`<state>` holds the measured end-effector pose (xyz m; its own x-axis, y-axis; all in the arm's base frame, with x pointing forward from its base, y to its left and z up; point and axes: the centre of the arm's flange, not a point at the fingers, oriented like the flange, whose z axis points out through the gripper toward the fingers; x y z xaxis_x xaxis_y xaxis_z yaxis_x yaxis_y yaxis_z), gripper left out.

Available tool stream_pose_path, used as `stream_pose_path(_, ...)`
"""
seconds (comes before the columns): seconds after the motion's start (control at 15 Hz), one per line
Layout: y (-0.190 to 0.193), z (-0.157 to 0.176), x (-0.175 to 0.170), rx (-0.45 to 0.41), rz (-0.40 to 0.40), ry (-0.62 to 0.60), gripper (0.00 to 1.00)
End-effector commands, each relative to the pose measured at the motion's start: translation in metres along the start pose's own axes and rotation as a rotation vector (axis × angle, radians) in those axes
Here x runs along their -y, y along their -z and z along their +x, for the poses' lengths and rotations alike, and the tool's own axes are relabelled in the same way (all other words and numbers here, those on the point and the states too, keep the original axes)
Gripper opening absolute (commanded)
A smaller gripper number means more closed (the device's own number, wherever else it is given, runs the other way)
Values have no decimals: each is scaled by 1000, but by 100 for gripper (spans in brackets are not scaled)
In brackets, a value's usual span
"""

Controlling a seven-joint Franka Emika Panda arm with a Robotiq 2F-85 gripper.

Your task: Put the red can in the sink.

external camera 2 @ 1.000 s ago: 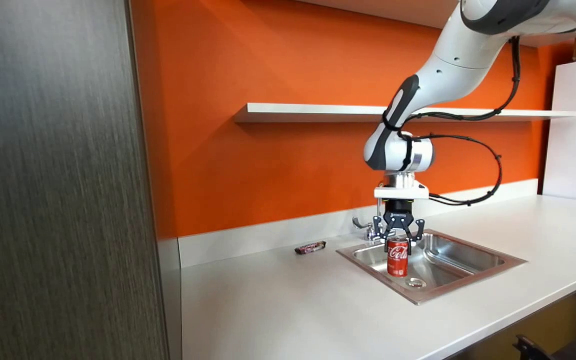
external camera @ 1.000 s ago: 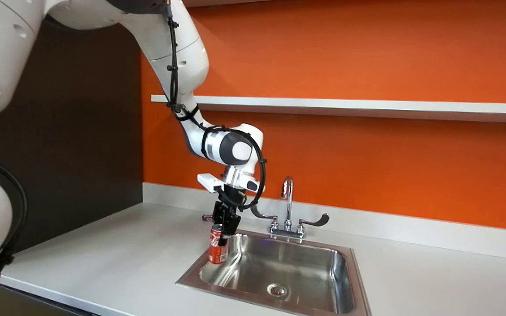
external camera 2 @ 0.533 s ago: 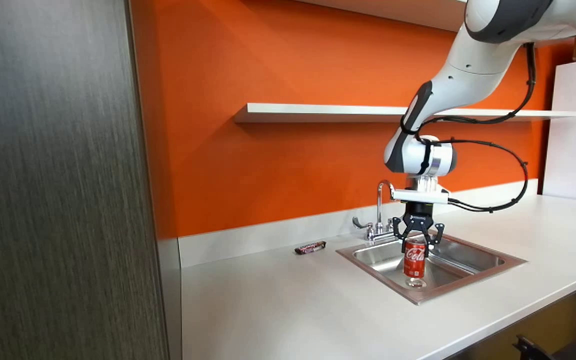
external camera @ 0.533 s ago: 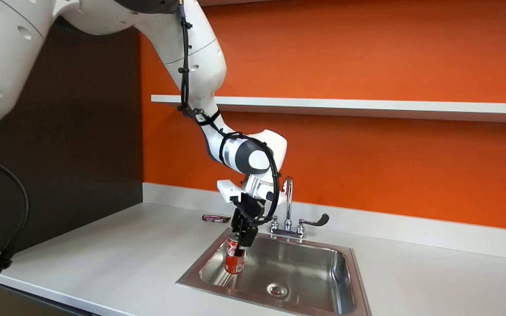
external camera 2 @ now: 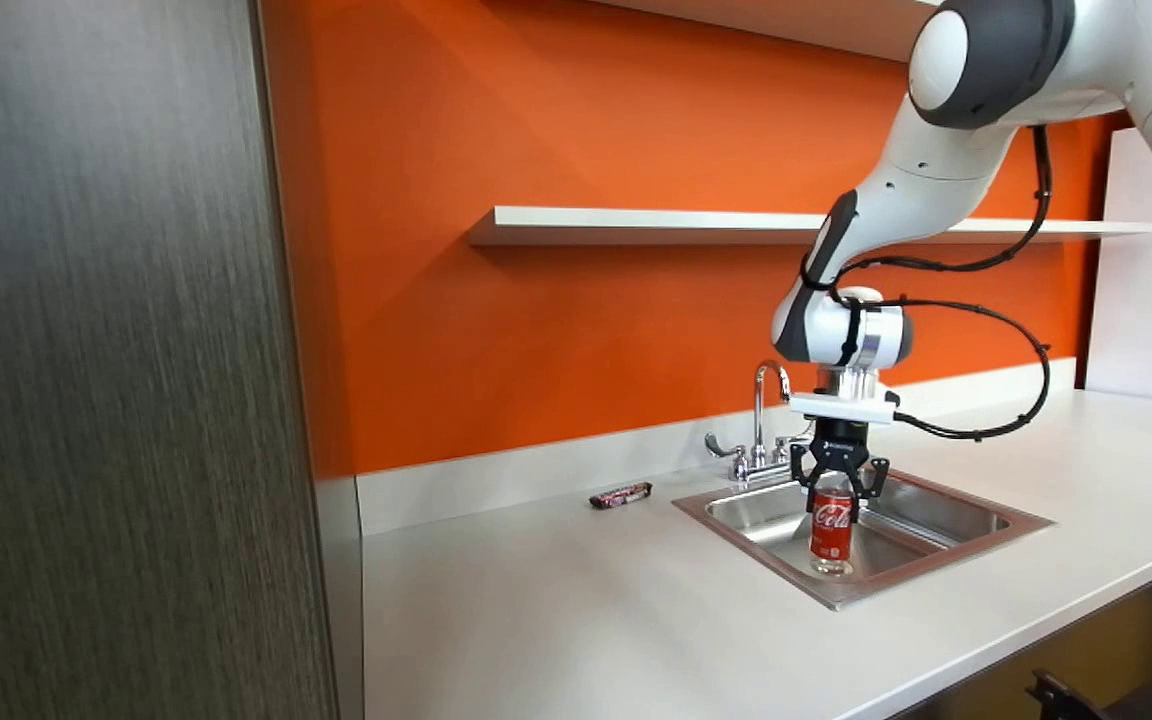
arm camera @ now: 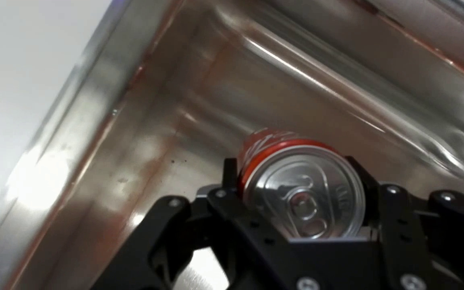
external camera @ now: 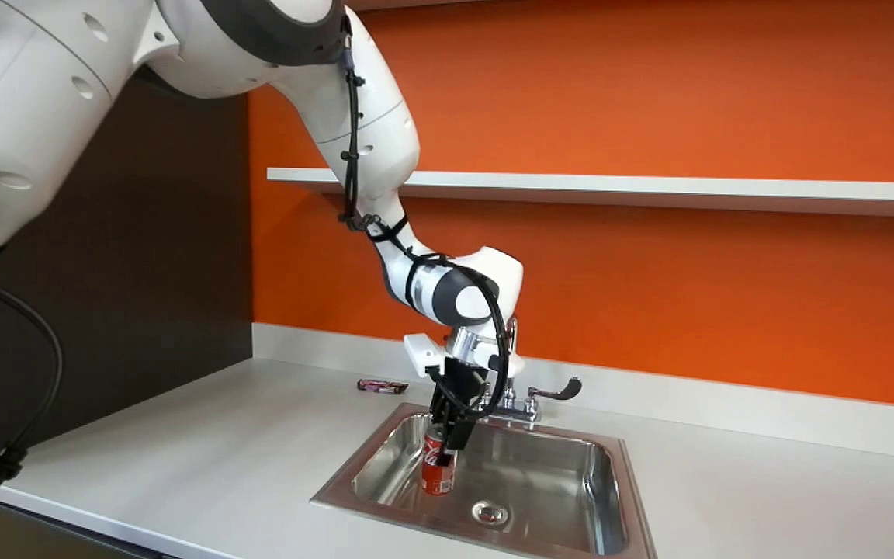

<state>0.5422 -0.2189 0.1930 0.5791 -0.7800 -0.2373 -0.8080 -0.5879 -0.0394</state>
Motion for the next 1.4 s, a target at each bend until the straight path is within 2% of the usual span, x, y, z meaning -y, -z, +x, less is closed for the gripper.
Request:
stream_pose_path(0.0,-3,23,12,-16,23,-5,38)
stream_pose_path(0.6,-36,48,30,-26,4,6,38)
stream_pose_path(1.33,-58,54,41,-19,-10,20,38)
